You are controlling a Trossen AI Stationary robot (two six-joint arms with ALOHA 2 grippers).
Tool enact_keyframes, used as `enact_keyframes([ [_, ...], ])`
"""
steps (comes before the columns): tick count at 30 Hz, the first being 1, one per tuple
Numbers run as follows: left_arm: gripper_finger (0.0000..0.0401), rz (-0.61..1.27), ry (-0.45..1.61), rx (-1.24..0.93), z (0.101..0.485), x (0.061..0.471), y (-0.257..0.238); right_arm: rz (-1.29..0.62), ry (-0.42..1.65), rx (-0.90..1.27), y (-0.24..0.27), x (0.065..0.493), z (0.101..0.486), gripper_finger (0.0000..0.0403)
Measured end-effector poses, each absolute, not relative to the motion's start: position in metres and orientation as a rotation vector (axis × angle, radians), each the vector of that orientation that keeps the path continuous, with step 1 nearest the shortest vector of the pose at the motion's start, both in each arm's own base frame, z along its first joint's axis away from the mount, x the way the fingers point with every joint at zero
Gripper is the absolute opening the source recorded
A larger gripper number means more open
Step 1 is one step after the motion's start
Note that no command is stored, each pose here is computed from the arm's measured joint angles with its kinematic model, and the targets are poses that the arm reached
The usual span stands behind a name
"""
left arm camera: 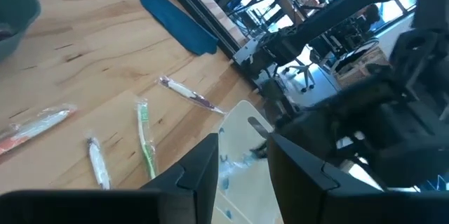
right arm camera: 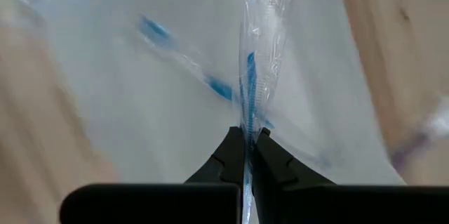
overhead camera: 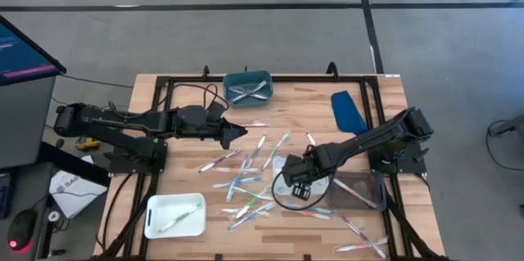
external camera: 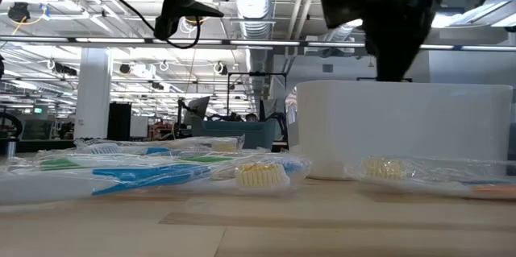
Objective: Pick & Place Toothbrushes
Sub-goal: Put the blue toothbrush into the top white bin, then put the green toothbrush into the bottom white bin
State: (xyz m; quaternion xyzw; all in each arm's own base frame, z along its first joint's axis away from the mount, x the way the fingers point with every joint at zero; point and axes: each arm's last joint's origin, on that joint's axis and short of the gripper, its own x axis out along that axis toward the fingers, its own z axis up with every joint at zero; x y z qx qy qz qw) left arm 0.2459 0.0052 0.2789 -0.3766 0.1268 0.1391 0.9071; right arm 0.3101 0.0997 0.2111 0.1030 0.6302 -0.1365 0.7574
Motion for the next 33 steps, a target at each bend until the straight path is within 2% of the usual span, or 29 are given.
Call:
enact_keyframes([
  [6, 0.0117, 0.279, 0.253, -0.780, 0.280, 0.246, 0.003, -0.295, 1.405, 0.225, 0.101, 0.318, 0.196, 0.0005],
  [14, 0.0117, 0.264, 0.248, -0.782, 0.281, 0.247, -0.001, -0.311, 1.460, 0.202, 0.103, 0.315, 0.190, 0.0057],
  [23, 0.0117, 0.264, 0.239, -0.782, 0.282, 0.247, -0.001, -0.322, 1.450, 0.184, 0.104, 0.314, 0.190, 0.0088],
  [33, 0.0117, 0.269, 0.224, -0.782, 0.283, 0.247, 0.000, -0.293, 1.367, 0.170, 0.096, 0.307, 0.218, 0.0132],
])
